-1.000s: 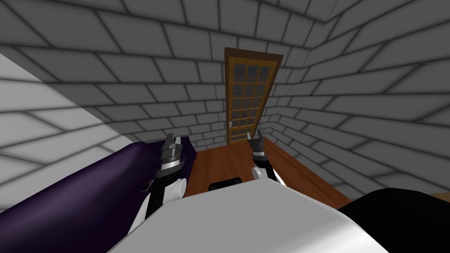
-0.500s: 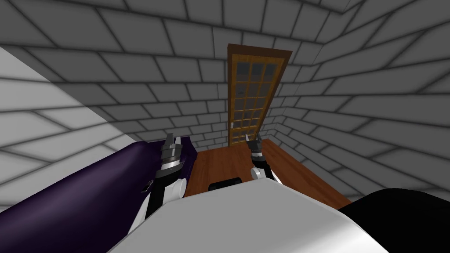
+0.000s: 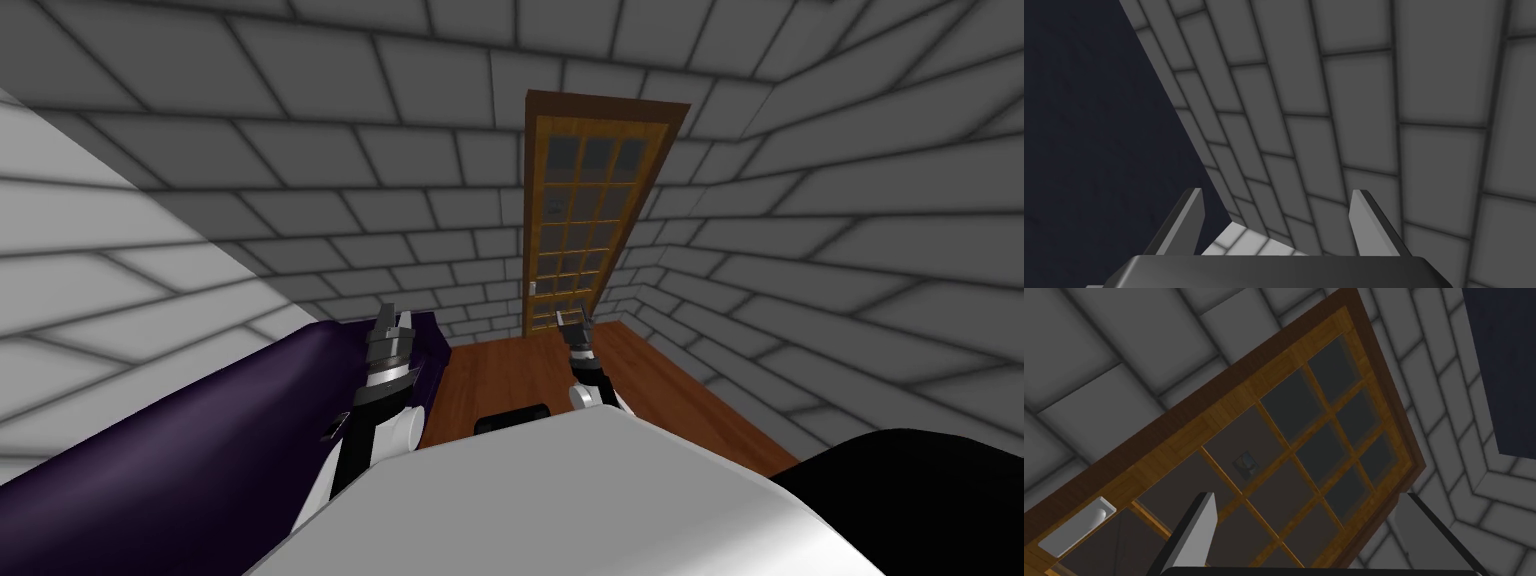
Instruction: Pull the door open
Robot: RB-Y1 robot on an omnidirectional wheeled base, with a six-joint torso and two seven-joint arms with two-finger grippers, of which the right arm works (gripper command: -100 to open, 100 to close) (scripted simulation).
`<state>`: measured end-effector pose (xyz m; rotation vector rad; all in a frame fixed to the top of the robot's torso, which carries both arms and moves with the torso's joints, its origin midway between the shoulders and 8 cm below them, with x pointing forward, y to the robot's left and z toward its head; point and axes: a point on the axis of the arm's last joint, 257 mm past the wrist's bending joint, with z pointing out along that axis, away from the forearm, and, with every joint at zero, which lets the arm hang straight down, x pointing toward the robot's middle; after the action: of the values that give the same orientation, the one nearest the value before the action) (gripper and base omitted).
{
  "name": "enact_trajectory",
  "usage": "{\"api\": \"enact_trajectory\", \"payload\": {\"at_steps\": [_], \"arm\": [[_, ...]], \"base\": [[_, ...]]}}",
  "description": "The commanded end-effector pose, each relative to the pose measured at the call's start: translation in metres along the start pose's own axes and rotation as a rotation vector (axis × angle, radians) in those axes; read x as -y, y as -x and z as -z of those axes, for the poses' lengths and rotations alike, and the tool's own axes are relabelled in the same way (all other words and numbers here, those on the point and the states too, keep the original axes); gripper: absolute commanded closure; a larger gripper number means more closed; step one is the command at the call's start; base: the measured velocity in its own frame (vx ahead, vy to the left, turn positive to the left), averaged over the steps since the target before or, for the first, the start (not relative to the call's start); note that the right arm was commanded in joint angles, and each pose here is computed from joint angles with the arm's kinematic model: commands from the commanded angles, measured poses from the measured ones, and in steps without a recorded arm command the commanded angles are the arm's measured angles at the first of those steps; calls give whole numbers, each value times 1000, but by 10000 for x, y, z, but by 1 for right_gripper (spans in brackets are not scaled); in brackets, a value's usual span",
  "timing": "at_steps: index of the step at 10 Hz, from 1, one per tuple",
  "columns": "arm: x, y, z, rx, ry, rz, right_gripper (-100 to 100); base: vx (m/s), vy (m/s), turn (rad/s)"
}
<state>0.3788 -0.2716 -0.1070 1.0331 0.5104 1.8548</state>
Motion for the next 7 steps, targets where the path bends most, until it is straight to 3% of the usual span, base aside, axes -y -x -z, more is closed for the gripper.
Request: {"api": "enact_trajectory", "payload": {"at_steps": [1, 7], "arm": [[84, 70, 47, 17, -14, -50, -100], [386, 337, 231, 89, -62, -218, -100]], "base": [[100, -35, 81], [95, -28, 82]]}}
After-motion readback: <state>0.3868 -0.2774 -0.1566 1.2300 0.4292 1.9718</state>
